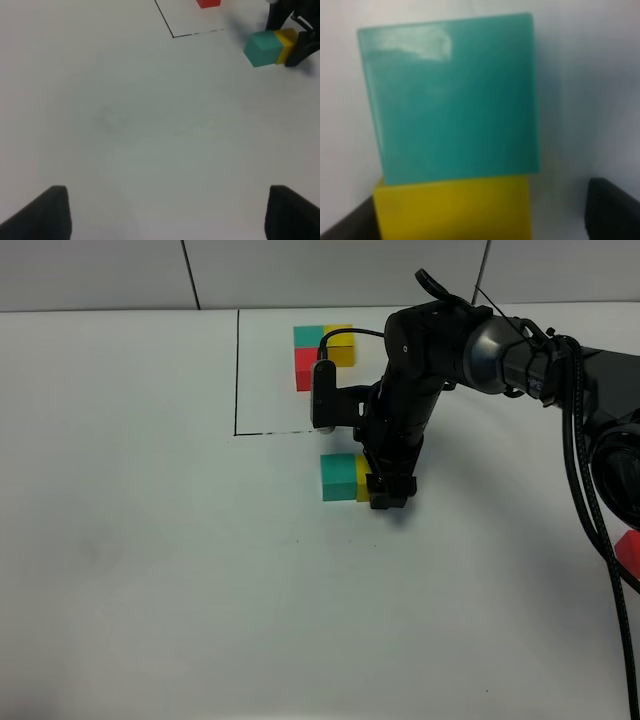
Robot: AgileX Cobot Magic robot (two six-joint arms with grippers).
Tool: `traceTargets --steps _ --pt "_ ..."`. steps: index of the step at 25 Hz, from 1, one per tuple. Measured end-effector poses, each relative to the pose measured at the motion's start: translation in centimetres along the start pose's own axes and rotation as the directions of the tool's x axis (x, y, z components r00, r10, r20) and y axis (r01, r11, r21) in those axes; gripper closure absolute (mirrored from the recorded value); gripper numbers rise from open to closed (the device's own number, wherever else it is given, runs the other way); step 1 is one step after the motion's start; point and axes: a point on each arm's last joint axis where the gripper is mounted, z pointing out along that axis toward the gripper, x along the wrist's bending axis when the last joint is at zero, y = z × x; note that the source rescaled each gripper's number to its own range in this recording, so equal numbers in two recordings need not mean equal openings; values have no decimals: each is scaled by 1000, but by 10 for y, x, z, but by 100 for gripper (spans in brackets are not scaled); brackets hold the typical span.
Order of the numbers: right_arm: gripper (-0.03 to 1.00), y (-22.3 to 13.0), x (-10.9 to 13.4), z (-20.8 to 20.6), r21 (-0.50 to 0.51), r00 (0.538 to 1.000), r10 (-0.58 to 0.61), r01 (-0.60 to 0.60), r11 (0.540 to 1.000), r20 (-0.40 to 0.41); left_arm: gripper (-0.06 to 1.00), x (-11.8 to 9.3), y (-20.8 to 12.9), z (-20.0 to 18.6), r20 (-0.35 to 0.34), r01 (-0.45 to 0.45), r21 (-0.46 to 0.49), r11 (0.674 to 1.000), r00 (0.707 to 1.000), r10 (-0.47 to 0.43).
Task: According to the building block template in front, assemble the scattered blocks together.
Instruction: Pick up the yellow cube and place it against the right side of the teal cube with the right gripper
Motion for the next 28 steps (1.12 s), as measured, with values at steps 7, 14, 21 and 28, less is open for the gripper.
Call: traceTargets --steps 7,14,21,28 --pt "38 -23 -3 -33 34 990 135 -134 990 -30 15 0 0 0 0 0 0 1000 1000 0" --pt "37 -73 -9 -90 44 878 479 -480 876 23 15 0 0 0 0 0 0 1000 1000 0" --pt "37 -136 40 -109 4 639 764 -767 641 95 15 0 0 0 0 0 0 1000 1000 0" --pt "16 -186 96 -136 -53 297 937 -949 311 186 15 0 0 0 0 0 0 1000 1000 0"
